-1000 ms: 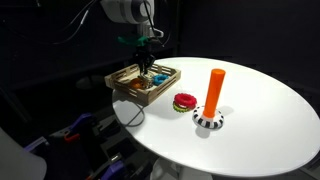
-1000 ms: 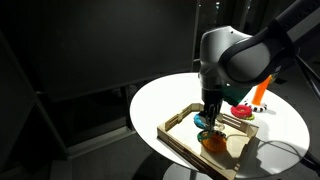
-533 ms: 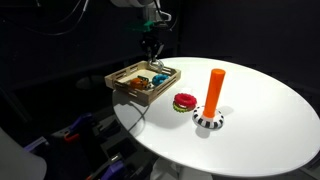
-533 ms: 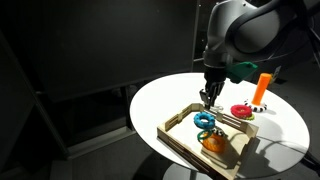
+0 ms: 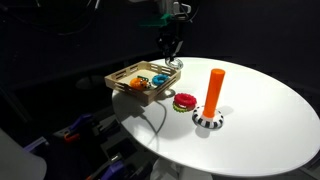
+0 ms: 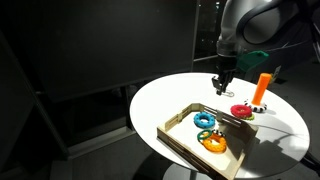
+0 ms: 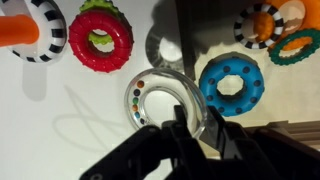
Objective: Put the transparent thing on top of the red ring
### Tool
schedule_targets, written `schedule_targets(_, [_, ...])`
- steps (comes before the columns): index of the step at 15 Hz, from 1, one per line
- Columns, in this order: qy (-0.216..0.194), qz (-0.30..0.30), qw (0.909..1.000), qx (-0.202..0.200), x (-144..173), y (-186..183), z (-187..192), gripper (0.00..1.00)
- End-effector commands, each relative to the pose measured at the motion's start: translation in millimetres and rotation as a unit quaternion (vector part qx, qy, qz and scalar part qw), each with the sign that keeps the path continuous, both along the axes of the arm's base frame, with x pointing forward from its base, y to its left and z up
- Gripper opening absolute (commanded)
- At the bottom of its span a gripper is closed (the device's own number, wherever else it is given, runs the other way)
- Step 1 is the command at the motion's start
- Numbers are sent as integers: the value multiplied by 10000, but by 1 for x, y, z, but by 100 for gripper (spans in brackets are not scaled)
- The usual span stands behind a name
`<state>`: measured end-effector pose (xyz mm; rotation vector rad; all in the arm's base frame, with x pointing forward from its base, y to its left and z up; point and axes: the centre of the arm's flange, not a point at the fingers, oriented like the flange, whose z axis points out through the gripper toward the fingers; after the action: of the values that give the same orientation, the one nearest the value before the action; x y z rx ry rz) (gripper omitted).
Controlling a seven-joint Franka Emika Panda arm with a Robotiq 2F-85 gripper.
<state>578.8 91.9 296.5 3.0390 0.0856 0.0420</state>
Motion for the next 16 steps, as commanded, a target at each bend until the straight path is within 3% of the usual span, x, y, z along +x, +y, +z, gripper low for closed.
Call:
schedule_targets(1, [18,-291,9991,-298,0,-32,-4,9])
schedule_targets(6, [151,-535,9971,-511,1,-59,-25,9])
schedule_targets(16, [528,-780,9920,-842,-8,-78,-79,9])
